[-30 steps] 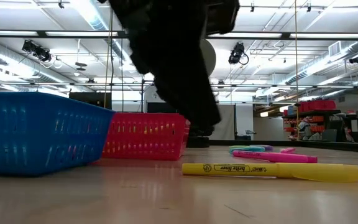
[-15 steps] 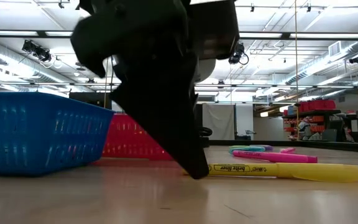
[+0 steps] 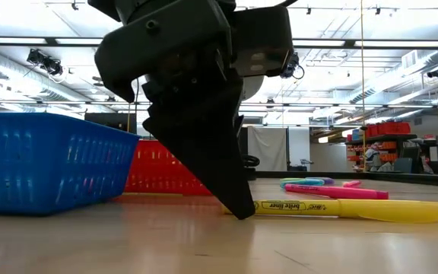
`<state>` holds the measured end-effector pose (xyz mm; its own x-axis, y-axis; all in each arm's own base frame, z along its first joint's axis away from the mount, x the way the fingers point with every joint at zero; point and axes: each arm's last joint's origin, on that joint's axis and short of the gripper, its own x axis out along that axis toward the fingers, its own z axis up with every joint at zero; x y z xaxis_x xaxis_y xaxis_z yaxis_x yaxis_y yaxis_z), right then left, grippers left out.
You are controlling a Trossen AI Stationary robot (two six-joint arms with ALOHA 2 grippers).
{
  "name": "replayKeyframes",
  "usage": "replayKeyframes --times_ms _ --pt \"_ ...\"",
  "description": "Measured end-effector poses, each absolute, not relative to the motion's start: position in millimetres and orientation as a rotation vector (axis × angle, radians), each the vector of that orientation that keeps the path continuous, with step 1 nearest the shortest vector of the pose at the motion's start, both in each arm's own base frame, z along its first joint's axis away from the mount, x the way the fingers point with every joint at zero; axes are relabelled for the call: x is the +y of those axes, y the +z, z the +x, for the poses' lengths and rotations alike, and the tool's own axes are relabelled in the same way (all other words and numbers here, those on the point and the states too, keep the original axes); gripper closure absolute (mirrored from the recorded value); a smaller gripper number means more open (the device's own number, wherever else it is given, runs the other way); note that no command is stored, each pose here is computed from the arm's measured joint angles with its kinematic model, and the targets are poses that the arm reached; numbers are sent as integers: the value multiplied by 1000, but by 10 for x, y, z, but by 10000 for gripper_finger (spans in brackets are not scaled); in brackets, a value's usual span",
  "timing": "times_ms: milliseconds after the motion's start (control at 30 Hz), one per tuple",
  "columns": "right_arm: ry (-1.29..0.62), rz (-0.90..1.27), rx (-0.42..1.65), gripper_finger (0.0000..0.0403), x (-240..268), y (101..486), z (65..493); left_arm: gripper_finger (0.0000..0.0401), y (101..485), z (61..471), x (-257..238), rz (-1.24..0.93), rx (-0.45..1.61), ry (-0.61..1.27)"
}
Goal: Pick & Place Markers
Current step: Put the yellow marker pen into the red bin
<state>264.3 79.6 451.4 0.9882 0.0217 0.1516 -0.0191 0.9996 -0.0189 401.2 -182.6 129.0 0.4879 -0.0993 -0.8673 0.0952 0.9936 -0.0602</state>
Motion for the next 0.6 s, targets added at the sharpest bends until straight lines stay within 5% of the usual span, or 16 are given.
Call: replayKeyframes --times_ms 600 --pt "16 -29 -207 218 793 4568 2633 350 1275 4006 -1846 -64 1078 -157"
